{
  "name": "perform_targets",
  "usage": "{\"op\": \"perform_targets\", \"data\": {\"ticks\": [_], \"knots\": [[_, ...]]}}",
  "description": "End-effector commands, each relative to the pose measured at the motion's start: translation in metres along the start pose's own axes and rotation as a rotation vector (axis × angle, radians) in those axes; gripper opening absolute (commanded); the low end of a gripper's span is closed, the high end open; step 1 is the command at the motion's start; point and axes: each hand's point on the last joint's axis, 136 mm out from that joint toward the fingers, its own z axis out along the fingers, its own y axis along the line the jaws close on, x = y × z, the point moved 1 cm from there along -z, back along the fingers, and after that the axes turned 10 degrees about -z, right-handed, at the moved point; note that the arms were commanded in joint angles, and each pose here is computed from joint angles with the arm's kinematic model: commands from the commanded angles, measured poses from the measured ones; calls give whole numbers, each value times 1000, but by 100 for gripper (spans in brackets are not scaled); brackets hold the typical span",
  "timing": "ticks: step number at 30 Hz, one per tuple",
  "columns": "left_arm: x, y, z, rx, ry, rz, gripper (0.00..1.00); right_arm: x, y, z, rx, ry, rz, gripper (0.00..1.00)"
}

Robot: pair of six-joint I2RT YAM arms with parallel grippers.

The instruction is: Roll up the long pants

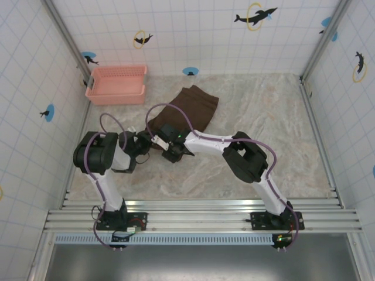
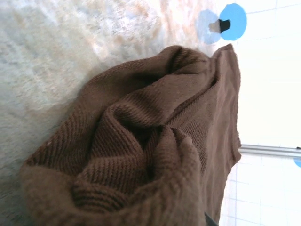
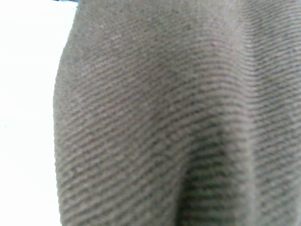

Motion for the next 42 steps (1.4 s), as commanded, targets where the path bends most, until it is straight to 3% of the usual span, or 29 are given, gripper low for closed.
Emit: {"op": "perform_targets", "data": {"ticks": [1, 2, 5, 11, 15, 23, 32, 42], "knots": [[-2, 32, -5, -188, 14, -6, 0, 102, 40, 33, -133, 339, 0, 30], [0, 35, -8, -235, 29, -3, 0, 101, 36, 30, -102, 333, 3, 55], [2, 42, -20, -402, 63, 34, 0, 84, 18, 0, 45, 270, 8, 98], [-1, 29, -43, -628, 118, 86, 0, 35, 10, -65, 387, 166, -113, 99], [0, 19, -52, -758, 151, 111, 0, 6, 18, -87, 570, 115, -183, 99], [8, 3, -50, -945, 208, 177, 0, -19, 33, -82, 690, 72, -209, 99], [20, 20, -41, -1113, 267, 81, 0, -14, 21, -42, 867, 204, -290, 99], [6, 11, -37, -1228, 272, 114, 0, -1, -3, -39, 1097, 310, -335, 99]]}}
